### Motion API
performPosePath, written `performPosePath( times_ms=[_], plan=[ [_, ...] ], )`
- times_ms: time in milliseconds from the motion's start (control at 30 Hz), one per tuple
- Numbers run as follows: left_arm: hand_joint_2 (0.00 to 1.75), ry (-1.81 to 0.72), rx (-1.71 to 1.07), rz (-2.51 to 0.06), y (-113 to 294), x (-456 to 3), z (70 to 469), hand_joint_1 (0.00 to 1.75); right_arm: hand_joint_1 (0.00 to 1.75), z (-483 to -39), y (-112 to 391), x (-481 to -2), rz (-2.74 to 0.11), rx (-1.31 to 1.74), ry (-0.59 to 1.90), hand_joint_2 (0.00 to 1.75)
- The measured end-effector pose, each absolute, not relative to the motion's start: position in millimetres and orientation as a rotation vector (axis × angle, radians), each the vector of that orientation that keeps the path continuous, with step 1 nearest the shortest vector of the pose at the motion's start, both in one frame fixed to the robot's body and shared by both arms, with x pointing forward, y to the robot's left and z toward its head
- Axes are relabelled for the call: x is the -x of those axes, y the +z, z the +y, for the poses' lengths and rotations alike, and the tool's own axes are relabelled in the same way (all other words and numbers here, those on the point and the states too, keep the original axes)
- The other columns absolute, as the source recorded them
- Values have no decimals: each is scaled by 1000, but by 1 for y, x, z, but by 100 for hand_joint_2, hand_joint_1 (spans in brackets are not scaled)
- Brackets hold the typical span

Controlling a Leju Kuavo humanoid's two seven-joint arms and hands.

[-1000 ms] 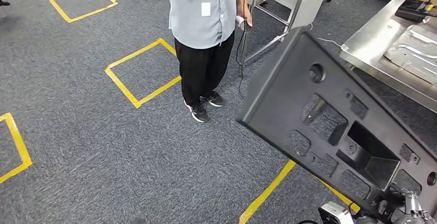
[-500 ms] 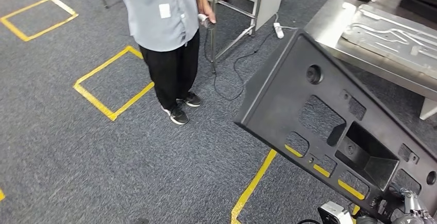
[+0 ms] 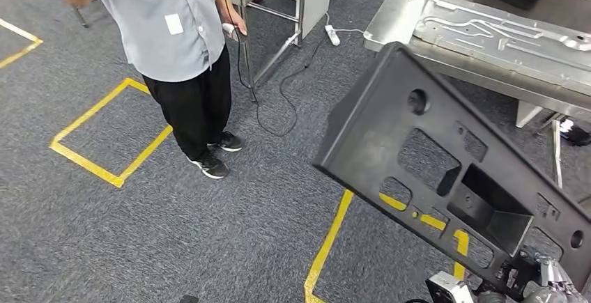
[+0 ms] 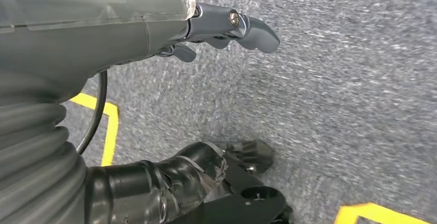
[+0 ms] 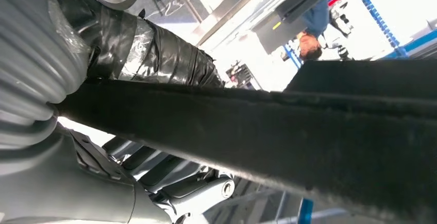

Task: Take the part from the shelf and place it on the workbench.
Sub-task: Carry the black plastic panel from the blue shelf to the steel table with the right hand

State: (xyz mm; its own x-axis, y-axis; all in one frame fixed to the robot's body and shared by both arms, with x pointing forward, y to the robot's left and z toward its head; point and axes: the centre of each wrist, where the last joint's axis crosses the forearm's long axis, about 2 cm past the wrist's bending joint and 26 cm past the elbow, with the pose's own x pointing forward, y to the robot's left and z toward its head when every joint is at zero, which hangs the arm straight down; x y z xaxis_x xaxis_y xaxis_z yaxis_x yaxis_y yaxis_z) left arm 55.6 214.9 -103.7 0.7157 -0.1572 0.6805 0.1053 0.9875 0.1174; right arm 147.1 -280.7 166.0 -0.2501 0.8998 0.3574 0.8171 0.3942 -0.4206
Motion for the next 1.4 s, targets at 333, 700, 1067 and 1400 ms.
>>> performPosePath(
  times_ms=[333,700,1067,1400],
  plan=[
    [175,-145,-70,-758,-104,-55,214,0,171,-280,165,-149,-2113,1460,198,175],
    [175,-145,-64,-760,-104,-53,215,0,171,-279,165,-149,-2113,1458,210,175],
    [175,-158,-59,-768,-104,-57,215,0,171,-278,165,-152,-2098,1498,325,175],
    [175,-171,-39,-770,-104,-56,215,0,171,-277,162,-156,-2093,1492,333,175]
  ],
)
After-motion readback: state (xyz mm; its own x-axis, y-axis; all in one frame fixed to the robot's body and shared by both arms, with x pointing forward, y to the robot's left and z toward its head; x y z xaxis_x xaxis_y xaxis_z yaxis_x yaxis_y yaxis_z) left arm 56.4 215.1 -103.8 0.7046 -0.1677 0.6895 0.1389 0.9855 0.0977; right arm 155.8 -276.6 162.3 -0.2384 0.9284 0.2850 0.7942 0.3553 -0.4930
